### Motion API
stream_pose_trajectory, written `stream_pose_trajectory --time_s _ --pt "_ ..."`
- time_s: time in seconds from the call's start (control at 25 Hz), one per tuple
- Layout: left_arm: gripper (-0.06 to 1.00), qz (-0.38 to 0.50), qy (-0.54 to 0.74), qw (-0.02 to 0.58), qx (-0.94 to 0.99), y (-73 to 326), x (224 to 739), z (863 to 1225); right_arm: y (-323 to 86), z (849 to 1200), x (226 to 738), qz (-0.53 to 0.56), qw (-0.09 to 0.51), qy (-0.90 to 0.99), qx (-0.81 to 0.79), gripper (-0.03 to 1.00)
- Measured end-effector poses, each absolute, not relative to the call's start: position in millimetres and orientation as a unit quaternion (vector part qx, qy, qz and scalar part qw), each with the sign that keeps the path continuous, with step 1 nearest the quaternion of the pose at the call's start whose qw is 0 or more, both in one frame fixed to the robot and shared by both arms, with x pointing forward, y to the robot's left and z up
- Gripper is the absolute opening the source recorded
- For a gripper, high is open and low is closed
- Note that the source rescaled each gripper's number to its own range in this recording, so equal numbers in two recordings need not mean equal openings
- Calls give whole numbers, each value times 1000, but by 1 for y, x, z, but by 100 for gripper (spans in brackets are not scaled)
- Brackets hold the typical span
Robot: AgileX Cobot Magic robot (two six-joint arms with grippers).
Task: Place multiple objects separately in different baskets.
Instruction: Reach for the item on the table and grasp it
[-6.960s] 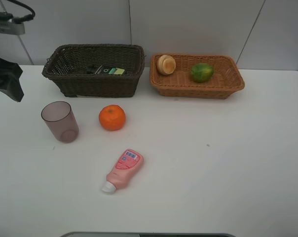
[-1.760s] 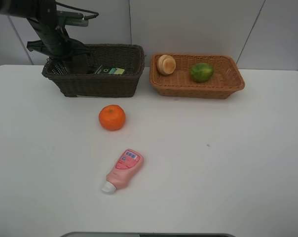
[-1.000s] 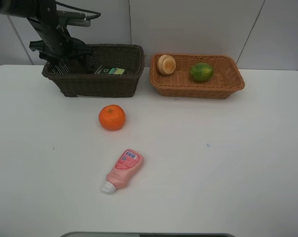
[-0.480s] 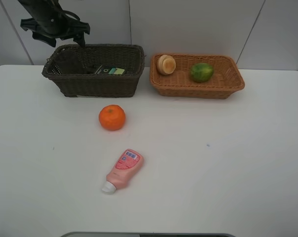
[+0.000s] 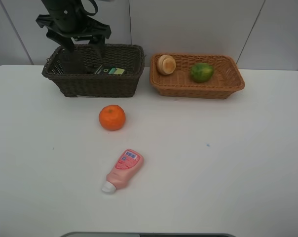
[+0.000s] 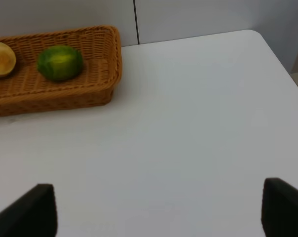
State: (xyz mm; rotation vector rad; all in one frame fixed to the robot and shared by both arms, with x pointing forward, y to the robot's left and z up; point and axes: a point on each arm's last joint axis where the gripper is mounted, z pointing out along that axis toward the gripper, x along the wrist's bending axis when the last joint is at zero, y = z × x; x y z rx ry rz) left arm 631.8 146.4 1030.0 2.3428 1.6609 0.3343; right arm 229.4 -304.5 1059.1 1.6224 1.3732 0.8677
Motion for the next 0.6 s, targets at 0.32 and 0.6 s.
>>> stream_pose_trajectory --time_s 0.32,0.6 --pt "100 69 519 96 847 95 596 1024 -305 1059 229 345 410 545 644 75" --pt "100 32 461 40 886 60 546 979 -305 1059 229 345 410 545 644 75"
